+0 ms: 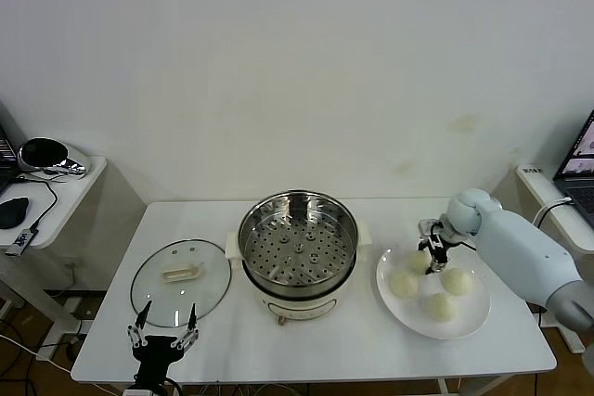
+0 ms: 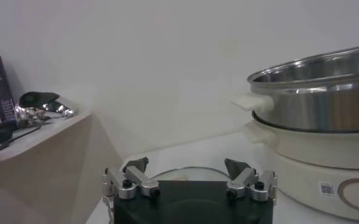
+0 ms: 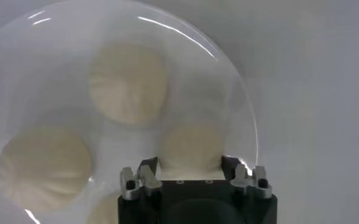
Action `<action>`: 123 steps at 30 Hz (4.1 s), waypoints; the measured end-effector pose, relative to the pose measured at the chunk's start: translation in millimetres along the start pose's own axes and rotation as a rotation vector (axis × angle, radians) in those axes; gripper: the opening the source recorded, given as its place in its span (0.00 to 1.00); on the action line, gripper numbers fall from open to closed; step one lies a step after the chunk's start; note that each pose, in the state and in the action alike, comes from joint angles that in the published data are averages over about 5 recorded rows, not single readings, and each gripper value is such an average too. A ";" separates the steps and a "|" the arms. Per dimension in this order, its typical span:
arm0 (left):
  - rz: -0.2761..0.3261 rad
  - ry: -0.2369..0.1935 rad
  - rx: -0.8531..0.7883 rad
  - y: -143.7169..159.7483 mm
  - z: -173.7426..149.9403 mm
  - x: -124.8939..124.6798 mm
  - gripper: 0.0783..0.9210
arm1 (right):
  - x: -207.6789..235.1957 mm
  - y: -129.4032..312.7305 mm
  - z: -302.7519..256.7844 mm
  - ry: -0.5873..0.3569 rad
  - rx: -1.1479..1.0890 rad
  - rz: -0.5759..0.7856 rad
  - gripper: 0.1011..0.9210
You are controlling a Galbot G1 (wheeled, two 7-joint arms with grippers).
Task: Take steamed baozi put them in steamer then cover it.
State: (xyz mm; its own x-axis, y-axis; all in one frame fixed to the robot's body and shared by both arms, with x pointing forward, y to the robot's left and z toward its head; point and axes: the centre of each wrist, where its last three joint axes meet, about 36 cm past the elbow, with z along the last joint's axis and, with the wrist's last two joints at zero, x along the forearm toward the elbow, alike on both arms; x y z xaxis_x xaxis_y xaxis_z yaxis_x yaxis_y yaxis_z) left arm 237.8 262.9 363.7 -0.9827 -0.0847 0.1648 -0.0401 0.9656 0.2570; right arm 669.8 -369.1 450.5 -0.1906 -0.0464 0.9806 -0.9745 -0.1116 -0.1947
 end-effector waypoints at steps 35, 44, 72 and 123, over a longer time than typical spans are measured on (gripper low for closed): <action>0.026 -0.035 -0.002 8.1 -7.2 -2.3 0.88 | 253.6 -72.3 -91.9 -0.243 0.304 0.223 0.55; 0.003 -0.033 0.007 13.7 -7.4 2.3 0.88 | 240.8 -90.6 -189.9 -0.282 0.558 0.181 0.55; -0.038 -0.020 0.019 23.2 0.5 -3.1 0.88 | 125.8 -105.0 -308.7 -0.195 1.213 0.128 0.59; -0.018 0.024 -0.004 32.2 -28.2 -6.8 0.88 | 222.9 27.9 -93.9 -0.061 0.192 0.096 0.88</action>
State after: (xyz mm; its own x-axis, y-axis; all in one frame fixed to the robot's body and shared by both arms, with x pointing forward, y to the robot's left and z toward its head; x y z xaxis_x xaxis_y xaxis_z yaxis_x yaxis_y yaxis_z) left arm 248.3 287.6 397.6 -0.9773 -0.1075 0.1826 -0.0566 0.9629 0.2638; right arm 589.0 -289.3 665.9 -0.2678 -0.1249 0.9553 -0.9108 -0.2906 -0.2933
